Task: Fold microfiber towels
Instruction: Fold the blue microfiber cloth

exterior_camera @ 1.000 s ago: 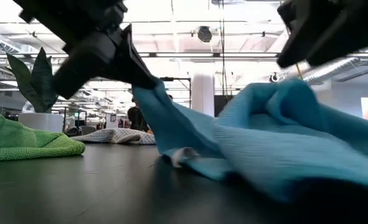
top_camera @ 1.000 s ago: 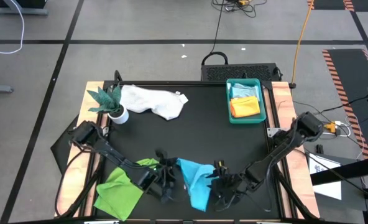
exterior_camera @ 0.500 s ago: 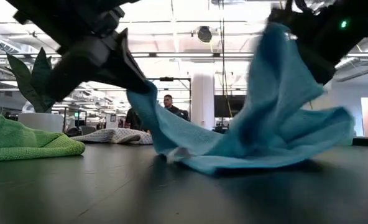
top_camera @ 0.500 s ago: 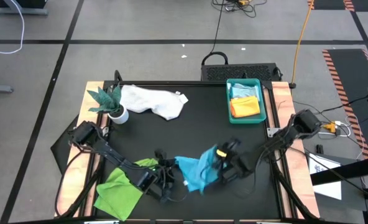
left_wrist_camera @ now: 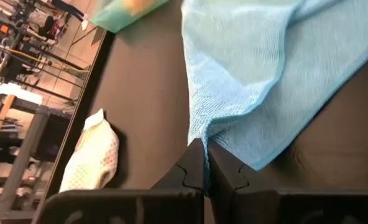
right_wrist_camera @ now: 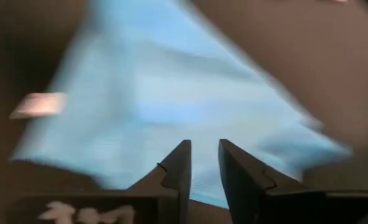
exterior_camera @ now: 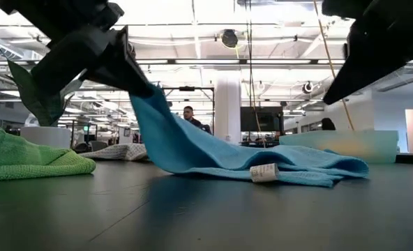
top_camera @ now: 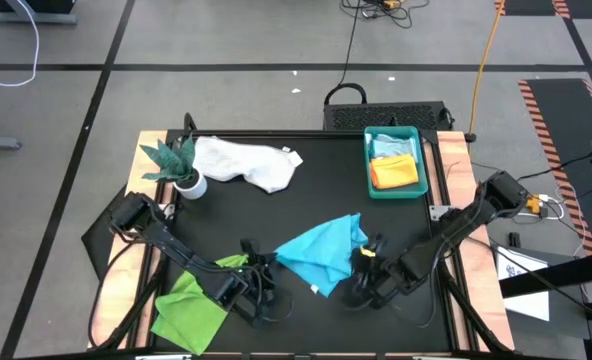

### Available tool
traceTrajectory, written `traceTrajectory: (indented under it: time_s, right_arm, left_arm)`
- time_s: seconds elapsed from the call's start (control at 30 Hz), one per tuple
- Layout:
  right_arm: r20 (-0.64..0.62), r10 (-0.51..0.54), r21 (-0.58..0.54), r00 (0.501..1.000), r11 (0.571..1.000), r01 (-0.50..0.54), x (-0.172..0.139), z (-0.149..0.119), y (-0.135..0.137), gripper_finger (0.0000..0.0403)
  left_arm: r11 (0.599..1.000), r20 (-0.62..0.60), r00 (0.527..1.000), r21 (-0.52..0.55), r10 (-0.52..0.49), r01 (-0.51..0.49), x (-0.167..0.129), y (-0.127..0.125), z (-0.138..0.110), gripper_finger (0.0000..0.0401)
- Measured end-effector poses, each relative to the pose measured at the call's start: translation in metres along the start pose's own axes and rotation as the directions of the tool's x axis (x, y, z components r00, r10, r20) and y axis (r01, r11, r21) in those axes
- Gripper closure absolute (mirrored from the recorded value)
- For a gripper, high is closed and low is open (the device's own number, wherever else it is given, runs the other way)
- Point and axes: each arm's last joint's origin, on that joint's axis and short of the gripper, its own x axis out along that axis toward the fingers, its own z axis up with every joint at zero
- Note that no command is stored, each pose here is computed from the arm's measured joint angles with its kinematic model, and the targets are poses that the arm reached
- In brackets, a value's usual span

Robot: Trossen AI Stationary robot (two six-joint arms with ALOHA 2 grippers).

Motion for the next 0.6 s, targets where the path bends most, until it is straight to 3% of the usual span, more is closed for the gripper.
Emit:
traceTrajectory:
  time_s: [0.1,0.2,0.47,0.6]
  right_arm:
    - [0.067,0.205,-0.058,0.976,0.978,-0.201,0.013,-0.006,0.018,0.0299]
    - [0.1,0.301,-0.103,0.948,0.951,-0.291,0.029,-0.016,0.021,0.0273]
    - [-0.023,0.168,-0.019,0.985,0.985,-0.169,0.047,-0.035,-0.001,0.0265]
    - [-0.056,0.132,-0.072,0.99,0.988,-0.136,0.048,-0.038,-0.006,0.0288]
  left_arm:
    - [1.0,-0.002,1.0,-0.018,-0.003,0.003,0.0,0.0,0.0,0.0385]
    - [1.0,-0.001,1.0,-0.019,-0.018,0.018,-0.003,-0.002,-0.001,0.0389]
    - [0.999,-0.002,1.0,-0.025,-0.021,0.021,-0.004,-0.003,-0.002,0.0387]
    - [0.999,0.025,1.0,-0.034,0.0,0.001,-0.008,-0.005,-0.002,0.0397]
